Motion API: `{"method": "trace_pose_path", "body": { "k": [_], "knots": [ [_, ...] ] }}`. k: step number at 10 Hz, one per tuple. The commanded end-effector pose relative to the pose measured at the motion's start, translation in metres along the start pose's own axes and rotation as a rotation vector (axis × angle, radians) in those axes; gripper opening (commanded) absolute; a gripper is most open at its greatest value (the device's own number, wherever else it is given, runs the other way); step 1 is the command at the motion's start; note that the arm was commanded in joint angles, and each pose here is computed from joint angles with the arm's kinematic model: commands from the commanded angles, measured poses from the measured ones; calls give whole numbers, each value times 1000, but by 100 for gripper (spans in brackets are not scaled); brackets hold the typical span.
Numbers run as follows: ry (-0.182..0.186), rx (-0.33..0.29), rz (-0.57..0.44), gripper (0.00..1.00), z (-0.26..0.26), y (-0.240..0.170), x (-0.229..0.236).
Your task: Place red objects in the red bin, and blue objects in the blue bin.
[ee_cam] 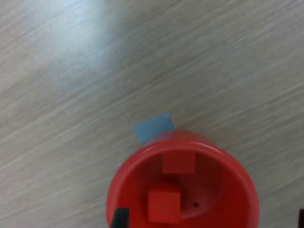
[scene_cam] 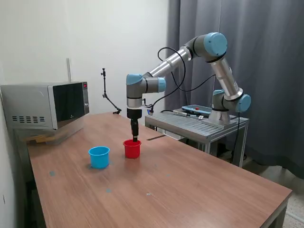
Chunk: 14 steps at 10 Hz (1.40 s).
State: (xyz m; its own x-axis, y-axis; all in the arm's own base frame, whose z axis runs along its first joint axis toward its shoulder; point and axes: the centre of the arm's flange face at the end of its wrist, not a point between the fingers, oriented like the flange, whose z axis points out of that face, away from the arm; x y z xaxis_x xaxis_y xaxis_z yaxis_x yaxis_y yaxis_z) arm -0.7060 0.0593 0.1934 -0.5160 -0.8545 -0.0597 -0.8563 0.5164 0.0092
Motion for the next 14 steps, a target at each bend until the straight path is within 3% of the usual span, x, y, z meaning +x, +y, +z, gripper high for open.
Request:
{"method": "trace_pose_path", "body": {
  "k": [1,4,5,6,7,8,11,12,14],
  "knots": [
    [-3,1,-2,100,-2,-3,-1],
    [27,-135,-11,100,-111,-24,-11],
    [18,-111,-51,100,-141,-44,-18],
    [7,-76,-149,100,-168,-66,-25],
    [6,-81,-284,100,-197,-89,-16],
    [12,-108,-367,100,-223,-108,-7],
    [31,-223,-462,100,-295,-158,0],
    [30,-214,-472,100,-315,-178,-4],
    [5,-58,-486,100,-315,-209,-14]
  ]
}}
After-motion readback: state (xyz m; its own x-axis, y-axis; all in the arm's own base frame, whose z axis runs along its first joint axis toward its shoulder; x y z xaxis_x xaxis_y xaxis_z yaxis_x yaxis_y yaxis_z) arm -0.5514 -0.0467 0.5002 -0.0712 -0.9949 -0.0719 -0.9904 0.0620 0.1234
